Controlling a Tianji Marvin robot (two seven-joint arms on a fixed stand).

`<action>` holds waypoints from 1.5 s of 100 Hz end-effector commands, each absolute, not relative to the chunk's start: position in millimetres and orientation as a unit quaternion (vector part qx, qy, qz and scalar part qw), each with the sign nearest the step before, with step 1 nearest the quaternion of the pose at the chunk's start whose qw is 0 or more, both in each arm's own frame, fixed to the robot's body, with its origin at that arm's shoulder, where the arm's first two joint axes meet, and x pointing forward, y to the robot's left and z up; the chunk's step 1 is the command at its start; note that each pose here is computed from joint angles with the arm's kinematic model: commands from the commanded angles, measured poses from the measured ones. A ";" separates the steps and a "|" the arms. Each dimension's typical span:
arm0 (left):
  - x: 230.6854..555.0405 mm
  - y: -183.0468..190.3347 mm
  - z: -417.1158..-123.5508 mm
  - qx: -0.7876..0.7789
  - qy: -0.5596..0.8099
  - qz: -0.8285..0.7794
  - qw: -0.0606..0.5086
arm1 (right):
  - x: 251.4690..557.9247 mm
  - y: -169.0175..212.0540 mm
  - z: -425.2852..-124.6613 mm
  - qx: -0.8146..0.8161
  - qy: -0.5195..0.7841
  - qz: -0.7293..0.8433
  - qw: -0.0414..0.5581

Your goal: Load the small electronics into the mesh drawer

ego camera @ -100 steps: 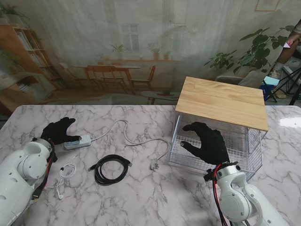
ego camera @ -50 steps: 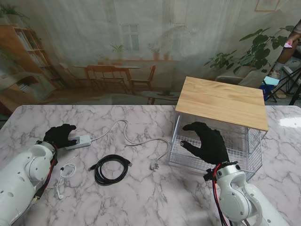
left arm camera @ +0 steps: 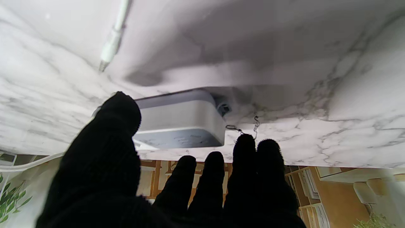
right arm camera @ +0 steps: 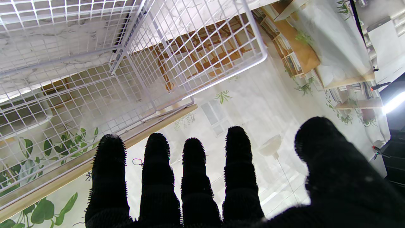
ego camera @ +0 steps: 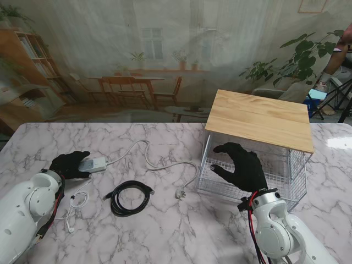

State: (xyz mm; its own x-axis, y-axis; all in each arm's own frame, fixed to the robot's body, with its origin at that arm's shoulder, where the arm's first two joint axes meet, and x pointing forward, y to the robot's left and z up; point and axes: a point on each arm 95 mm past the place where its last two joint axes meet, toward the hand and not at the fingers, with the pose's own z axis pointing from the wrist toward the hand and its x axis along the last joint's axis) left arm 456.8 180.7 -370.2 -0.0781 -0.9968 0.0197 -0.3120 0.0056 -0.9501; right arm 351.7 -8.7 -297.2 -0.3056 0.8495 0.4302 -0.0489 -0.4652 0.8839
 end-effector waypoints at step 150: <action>474.6 172.5 -325.7 -0.527 0.552 -0.496 0.414 | 350.4 -6.1 -297.5 0.494 0.407 0.699 0.317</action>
